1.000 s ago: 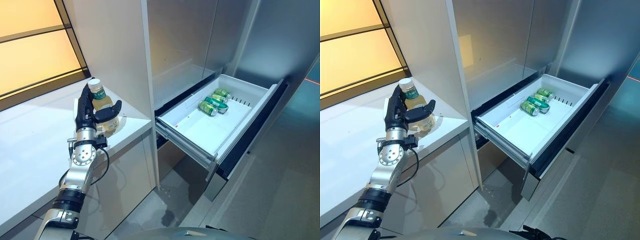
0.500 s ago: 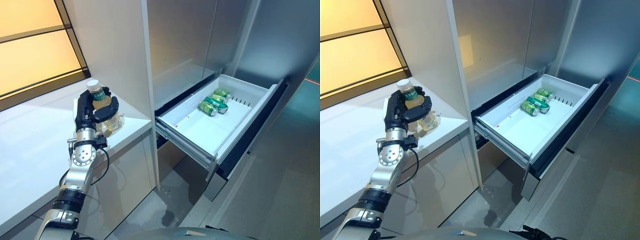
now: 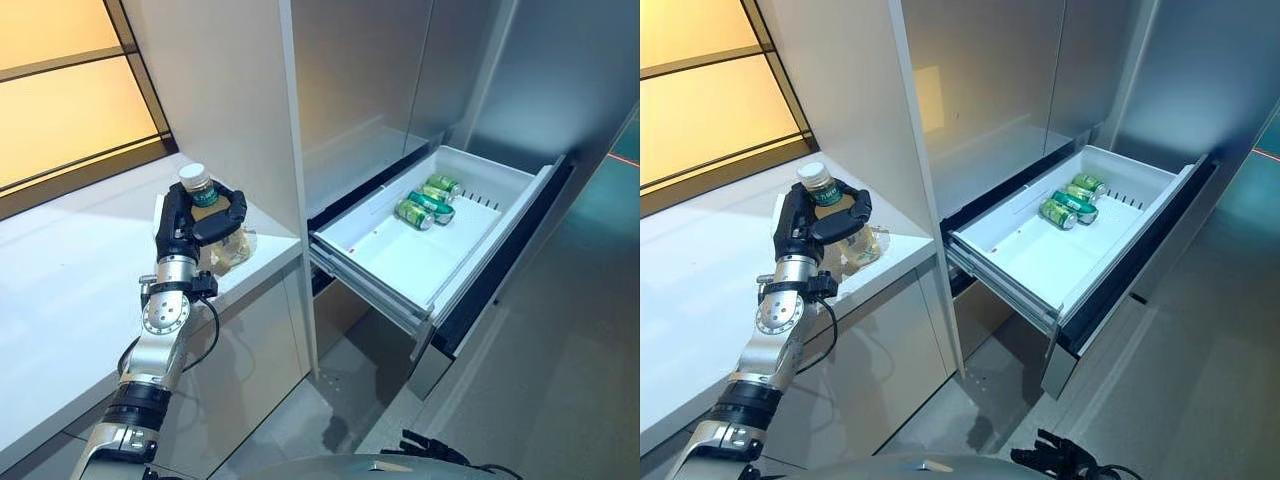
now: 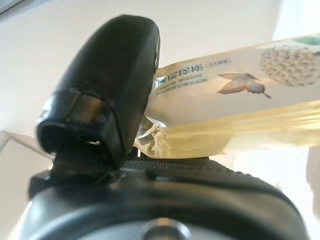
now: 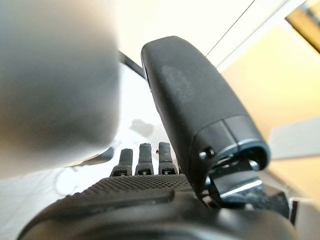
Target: Put drinks into fridge and close the fridge
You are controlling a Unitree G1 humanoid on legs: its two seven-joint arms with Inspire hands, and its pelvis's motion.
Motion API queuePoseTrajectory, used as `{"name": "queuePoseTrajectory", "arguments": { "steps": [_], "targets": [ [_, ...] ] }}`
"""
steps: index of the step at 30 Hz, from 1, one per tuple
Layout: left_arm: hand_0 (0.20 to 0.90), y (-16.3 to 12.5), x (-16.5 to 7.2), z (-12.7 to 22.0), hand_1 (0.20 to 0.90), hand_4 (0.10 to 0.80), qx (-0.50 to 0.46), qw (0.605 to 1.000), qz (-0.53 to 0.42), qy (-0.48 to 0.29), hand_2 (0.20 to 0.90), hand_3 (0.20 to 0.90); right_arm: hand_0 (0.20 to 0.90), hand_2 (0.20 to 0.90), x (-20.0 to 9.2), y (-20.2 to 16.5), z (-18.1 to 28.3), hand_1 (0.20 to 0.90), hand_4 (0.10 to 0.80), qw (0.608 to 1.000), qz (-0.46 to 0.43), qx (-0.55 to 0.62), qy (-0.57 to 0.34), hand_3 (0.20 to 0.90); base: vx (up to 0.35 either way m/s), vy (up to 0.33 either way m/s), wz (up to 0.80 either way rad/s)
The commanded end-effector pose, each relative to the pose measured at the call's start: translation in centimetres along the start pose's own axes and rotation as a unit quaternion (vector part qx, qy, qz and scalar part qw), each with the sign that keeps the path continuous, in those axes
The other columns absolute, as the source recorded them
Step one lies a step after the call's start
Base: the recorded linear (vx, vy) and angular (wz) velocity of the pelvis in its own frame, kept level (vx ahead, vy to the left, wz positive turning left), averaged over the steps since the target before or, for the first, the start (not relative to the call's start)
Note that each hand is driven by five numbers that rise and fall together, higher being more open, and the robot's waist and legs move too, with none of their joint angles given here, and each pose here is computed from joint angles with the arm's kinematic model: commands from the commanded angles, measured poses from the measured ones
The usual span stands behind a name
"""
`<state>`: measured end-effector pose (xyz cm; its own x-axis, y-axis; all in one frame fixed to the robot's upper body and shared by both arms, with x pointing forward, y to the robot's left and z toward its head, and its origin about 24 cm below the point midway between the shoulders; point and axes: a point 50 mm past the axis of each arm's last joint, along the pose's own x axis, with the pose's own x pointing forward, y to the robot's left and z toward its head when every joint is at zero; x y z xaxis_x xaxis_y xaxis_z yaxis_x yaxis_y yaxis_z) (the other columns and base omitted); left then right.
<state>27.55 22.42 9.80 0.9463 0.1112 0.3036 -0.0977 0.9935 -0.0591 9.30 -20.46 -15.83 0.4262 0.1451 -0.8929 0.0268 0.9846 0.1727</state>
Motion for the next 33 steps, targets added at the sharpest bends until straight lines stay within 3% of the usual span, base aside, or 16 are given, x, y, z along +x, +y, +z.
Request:
{"name": "queuePoseTrajectory", "arguments": {
  "steps": [1,7,14,20,22,25,28,33],
  "targets": [
    [0.3,-3.1,2.5,10.1,0.3,0.1,-0.098,0.958,-0.09,-0.255,0.3,0.2,0.9,0.9,1.0,4.7,5.5,0.9,0.8,0.982,0.104,-0.115,-0.107,0.9,-0.041,-0.028,0.0],
    [0.3,-5.1,1.5,11.0,0.3,0.1,-0.158,0.936,-0.159,-0.272,0.3,0.2,0.9,0.9,-0.6,9.4,10.4,0.9,0.8,0.942,0.206,-0.194,-0.183,0.9,-0.028,-0.018,0.02],
    [0.3,-5.9,0.6,11.0,0.3,0.1,-0.202,0.918,-0.216,-0.265,0.3,0.2,0.9,0.9,-3.7,12.3,13.9,0.9,0.8,0.898,0.312,-0.196,-0.241,0.9,0.0,0.0,0.0],
    [0.3,-6.2,0.0,10.6,0.3,0.1,-0.257,0.897,-0.264,-0.244,0.3,0.2,0.9,0.9,-10.0,14.2,19.9,0.9,0.8,0.818,0.404,-0.17,-0.373,0.9,0.0,0.0,0.0],
    [0.3,-6.4,-0.1,10.7,0.3,0.1,-0.271,0.888,-0.284,-0.239,0.3,0.2,0.9,0.9,-14.2,14.7,23.2,0.9,0.8,0.757,0.432,-0.169,-0.46,0.9,0.0,0.0,0.0],
    [0.3,-6.5,0.2,11.1,0.3,0.1,-0.272,0.884,-0.299,-0.236,0.3,0.2,0.9,0.9,-17.6,14.9,25.6,0.9,0.8,0.71,0.438,-0.173,-0.523,0.9,-0.003,0.002,-0.03],
    [0.3,-6.8,0.4,11.4,0.3,0.1,-0.276,0.878,-0.317,-0.228,0.3,0.2,0.9,0.9,-20.4,14.6,27.4,0.9,0.8,0.675,0.438,-0.17,-0.569,0.9,0.0,0.0,0.0],
    [0.3,-7.2,0.3,11.9,0.3,0.1,-0.279,0.87,-0.338,-0.224,0.3,0.2,0.9,0.9,-21.6,14.4,27.8,0.9,0.8,0.675,0.432,-0.175,-0.573,0.9,-0.003,0.0,-0.03]
  ]
}}
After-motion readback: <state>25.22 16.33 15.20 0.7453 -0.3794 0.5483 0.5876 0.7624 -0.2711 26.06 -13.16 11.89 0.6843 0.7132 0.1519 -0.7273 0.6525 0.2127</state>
